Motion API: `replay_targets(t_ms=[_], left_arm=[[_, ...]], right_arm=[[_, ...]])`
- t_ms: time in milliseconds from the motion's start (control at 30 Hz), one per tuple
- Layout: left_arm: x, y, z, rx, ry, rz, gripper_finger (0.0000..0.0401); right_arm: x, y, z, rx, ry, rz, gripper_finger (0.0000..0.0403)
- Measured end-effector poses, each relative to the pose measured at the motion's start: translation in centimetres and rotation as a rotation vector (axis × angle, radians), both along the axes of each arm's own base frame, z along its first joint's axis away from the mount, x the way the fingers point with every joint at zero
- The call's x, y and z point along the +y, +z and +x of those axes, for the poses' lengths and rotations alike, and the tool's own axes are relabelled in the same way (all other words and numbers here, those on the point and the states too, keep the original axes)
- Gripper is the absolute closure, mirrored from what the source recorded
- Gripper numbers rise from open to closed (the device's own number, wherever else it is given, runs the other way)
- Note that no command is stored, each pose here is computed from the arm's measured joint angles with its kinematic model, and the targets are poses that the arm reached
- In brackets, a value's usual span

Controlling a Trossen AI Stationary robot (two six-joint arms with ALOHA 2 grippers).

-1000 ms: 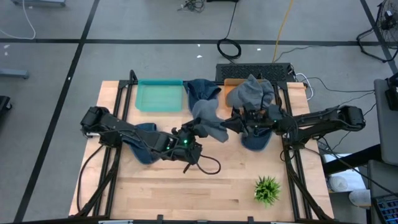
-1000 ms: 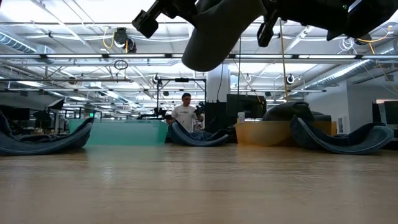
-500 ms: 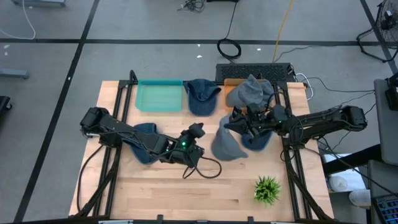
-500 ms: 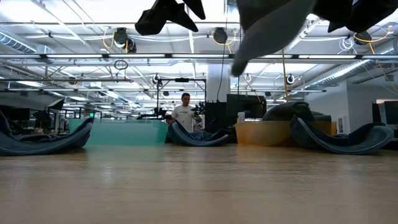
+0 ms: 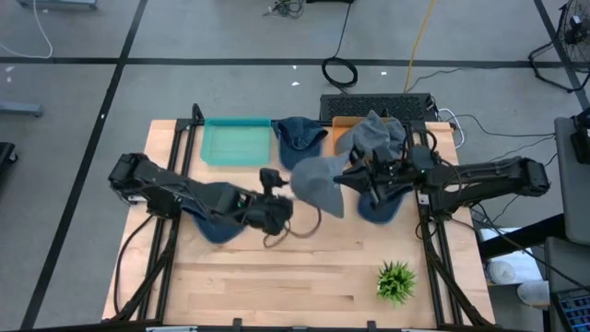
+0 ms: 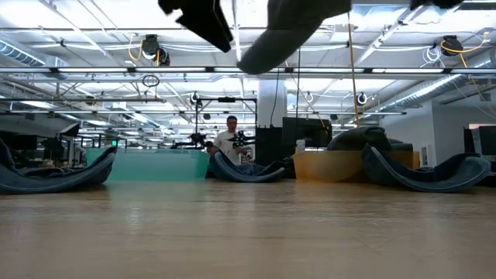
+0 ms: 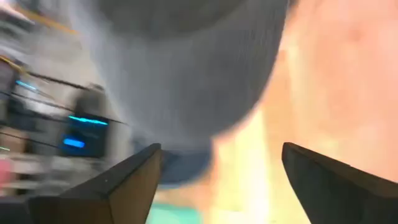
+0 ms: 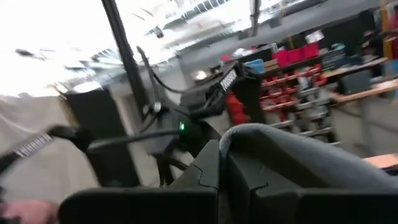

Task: Pick & Place hat
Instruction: Put the gray cap into the orange bin

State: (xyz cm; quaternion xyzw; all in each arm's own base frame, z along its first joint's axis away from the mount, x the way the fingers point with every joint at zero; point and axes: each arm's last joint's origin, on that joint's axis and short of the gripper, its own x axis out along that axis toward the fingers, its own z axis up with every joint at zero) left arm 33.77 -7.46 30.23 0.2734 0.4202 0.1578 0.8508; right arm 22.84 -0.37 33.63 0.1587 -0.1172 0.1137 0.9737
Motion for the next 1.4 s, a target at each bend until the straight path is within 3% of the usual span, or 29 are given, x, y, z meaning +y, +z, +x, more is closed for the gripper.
replay_targets(t_ms=[167,333,533,800,1067,1400], left_arm=[[2.4,1.8,-1.4,-0.029,0.031,-0.246,0.0044],[4.0,3.4,-2.3,-0.073,0.017,-0.314,0.005],[5.4,5.0,-3.9,-0.19,-0.046,-0.339,0.0063],[7.9,3.3,-9.0,-0.398,-0.033,-0.322,0.007],[8.1,2.3,-13.4,-0.493,-0.063,-0.302,0.0062],[7.9,2.6,-14.8,-0.541,-0.076,-0.312,0.0075]], right_arm=[[-0.3,2.2,0.2,0.091,-0.128,-0.16,0.0403],[-0.6,4.0,-0.1,0.199,-0.254,-0.281,0.0403],[-0.8,5.0,-0.5,0.281,-0.346,-0.393,0.0403],[-1.3,6.0,-1.3,0.425,-0.503,-0.591,0.0403],[-2.0,7.3,-2.3,0.584,-0.704,-0.79,0.0403],[-3.9,6.6,-1.9,0.805,-0.892,-1.089,0.0403]])
